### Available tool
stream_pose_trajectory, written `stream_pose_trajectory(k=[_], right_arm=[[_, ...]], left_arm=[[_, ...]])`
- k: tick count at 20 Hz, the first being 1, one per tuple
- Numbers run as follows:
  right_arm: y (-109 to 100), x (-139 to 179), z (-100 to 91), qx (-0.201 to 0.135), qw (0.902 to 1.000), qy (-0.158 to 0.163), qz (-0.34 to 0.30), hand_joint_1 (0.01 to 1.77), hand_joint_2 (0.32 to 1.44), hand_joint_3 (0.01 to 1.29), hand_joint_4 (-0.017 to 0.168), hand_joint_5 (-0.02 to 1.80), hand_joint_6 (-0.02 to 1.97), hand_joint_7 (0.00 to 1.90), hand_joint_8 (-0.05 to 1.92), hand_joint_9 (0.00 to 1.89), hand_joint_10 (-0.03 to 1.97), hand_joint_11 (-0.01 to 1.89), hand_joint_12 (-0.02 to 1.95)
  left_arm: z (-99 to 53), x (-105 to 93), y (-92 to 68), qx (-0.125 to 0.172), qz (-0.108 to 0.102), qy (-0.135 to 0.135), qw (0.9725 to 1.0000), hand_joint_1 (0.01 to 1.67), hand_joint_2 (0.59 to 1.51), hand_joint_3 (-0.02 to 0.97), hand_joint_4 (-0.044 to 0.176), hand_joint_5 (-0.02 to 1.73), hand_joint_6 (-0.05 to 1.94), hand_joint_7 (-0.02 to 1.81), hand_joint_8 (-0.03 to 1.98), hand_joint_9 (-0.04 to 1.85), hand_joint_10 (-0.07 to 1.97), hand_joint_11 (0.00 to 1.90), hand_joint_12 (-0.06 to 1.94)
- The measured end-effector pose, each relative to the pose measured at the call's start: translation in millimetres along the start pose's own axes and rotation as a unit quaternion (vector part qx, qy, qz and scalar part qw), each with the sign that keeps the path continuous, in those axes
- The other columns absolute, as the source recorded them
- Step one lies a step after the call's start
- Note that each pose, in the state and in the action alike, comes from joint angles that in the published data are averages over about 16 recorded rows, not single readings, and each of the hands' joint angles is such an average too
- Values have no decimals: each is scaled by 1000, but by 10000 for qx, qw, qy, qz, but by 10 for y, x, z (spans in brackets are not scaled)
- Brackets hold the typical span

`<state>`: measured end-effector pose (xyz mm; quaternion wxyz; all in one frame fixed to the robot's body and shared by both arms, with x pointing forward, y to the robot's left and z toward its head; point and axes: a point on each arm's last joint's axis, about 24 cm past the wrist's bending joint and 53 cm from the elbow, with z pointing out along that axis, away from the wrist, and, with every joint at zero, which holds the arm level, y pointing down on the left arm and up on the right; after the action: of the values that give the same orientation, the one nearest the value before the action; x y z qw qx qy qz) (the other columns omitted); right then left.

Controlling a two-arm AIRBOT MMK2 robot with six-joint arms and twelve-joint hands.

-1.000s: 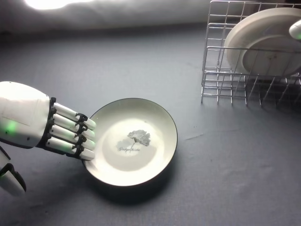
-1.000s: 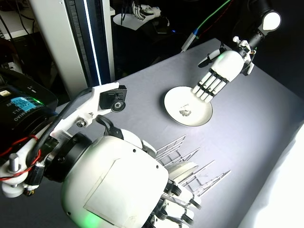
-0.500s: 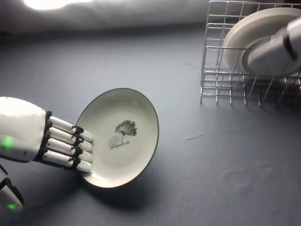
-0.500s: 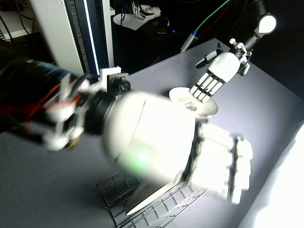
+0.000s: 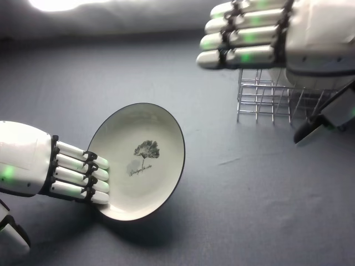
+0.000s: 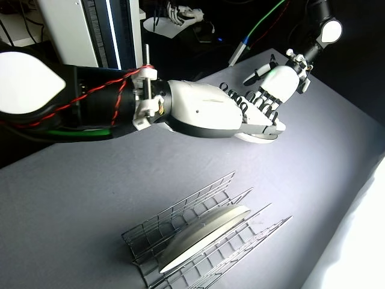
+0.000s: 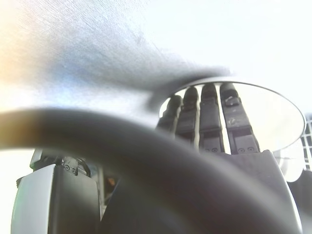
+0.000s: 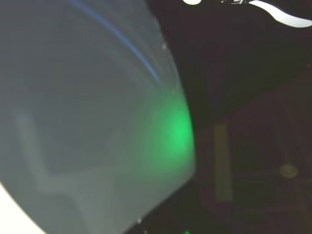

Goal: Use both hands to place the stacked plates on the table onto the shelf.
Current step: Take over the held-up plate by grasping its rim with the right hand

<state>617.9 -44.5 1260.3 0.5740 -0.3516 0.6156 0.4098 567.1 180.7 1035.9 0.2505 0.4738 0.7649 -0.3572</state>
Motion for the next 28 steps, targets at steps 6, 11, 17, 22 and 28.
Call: stream_pose_trajectory(k=[6,11,17,22,28], right_arm=[[128,317,279,-345,9974,370,-506,777,694,13,3,20,19,21,12,15,24,22,16],[192,525,545,-528,9951,523,-658,817,683,13,3,20,18,21,12,16,24,22,16],[289,704,874,-684,9947,553,-524,818,682,13,3,19,19,20,12,20,24,22,16],[354,844,1135,-783,9948,548,-341,840,683,13,3,18,19,20,12,21,24,22,15],[395,1005,1394,-837,9949,545,-122,883,690,14,3,17,19,20,12,22,24,22,15]], left_arm=[[1,1,-1,-3,-5,-7,10000,14,1165,4,-12,-7,-28,17,-4,11,-15,15,-23],[3,-1,-1,-1,-2,-8,10000,14,1164,4,-12,-8,-28,15,-4,10,-15,15,-23],[3,-1,1,0,0,-8,10000,14,1166,4,-12,-7,-28,13,-4,10,-15,15,-22],[3,-3,4,3,2,-9,10000,14,1167,4,-12,-7,-29,12,-4,9,-15,16,-22],[6,-6,10,17,7,-8,10000,14,1167,5,-12,-7,-30,14,-4,9,-14,16,-21]])
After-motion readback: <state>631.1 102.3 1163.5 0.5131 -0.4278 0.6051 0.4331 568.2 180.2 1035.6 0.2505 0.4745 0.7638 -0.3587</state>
